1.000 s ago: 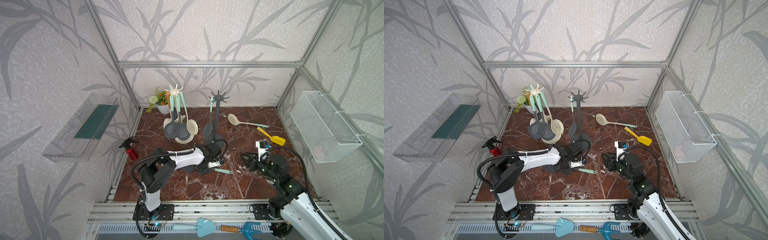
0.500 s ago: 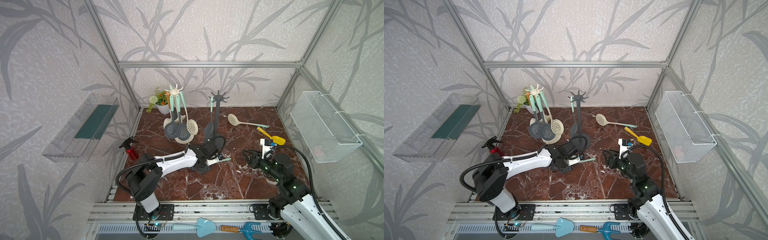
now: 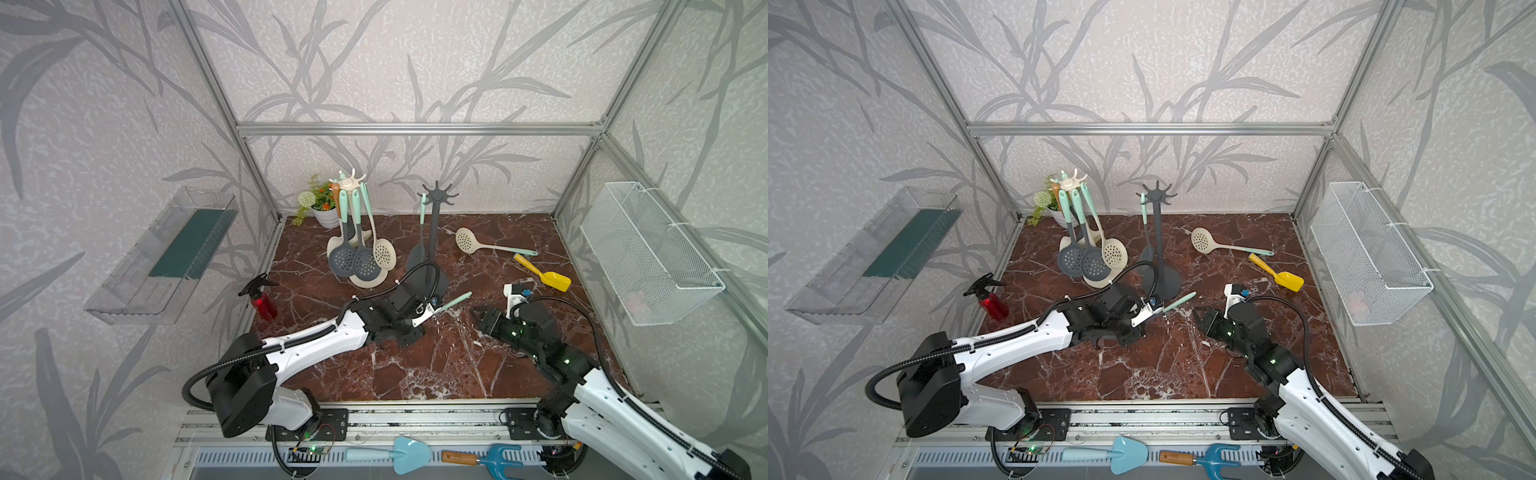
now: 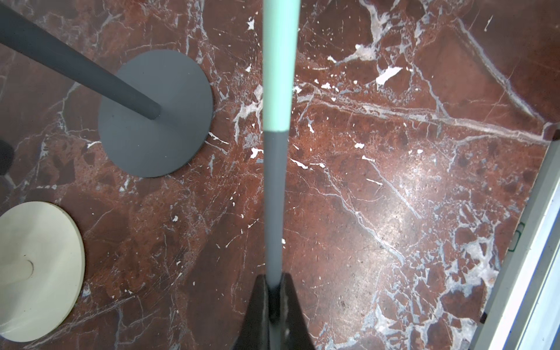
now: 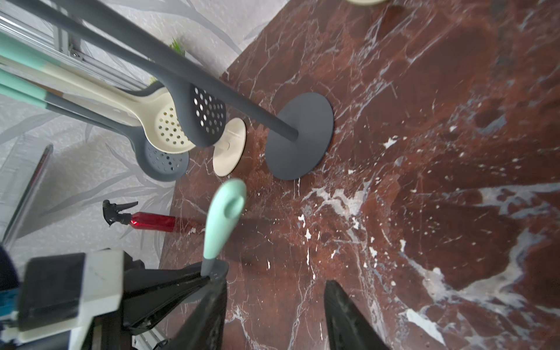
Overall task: Hang the skimmer on the kitchen utensil rack
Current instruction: Pick up the skimmer from the center of the board.
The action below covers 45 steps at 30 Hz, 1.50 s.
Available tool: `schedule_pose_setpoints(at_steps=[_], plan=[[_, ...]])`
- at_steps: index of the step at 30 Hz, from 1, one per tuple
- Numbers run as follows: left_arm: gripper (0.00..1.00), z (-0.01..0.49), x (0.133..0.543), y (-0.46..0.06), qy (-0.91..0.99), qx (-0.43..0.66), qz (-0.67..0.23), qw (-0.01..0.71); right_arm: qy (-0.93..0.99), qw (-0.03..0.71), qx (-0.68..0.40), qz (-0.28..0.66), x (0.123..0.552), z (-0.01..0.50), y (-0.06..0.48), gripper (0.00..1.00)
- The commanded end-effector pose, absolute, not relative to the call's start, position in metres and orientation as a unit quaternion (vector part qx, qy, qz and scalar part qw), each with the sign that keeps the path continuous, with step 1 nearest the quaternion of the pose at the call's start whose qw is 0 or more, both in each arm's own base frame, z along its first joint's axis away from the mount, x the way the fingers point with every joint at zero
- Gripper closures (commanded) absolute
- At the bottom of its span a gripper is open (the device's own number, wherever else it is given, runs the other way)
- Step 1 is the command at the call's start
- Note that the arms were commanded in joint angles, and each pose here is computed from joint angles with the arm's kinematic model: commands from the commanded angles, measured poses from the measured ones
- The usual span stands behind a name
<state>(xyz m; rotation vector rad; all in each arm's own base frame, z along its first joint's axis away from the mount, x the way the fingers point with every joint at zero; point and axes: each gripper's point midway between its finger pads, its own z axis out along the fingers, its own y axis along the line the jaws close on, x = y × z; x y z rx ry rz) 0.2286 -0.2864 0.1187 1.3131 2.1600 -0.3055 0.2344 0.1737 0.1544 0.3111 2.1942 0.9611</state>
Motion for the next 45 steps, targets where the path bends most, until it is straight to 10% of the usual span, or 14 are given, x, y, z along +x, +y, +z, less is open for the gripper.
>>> schedule_pose_setpoints(at_steps=[1, 21, 29, 35, 41, 45], plan=[[1.0, 0.137, 0.233, -0.295, 0.808, 0.465, -0.14, 0.332, 0.829, 0.388, 0.142, 0.377, 0.247, 0.179, 0.184, 0.47], [1.0, 0.147, 0.229, -0.307, 0.811, 0.442, -0.184, 0.336, 0.781, 0.471, 0.153, 0.38, 0.3, 0.228, 0.216, 0.49], [1.0, 0.155, 0.228, -0.305, 0.815, 0.423, -0.195, 0.346, 0.765, 0.495, 0.144, 0.385, 0.311, 0.251, 0.222, 0.82], [1.0, 0.161, 0.233, -0.303, 0.819, 0.396, -0.198, 0.365, 0.761, 0.497, 0.14, 0.391, 0.305, 0.263, 0.219, 0.89], [0.67, 0.155, 0.24, -0.302, 0.826, 0.376, -0.193, 0.372, 0.763, 0.49, 0.133, 0.401, 0.298, 0.274, 0.22, 0.93], [0.63, 0.148, 0.24, -0.306, 0.826, 0.382, -0.196, 0.365, 0.758, 0.49, 0.126, 0.412, 0.293, 0.285, 0.221, 0.94]])
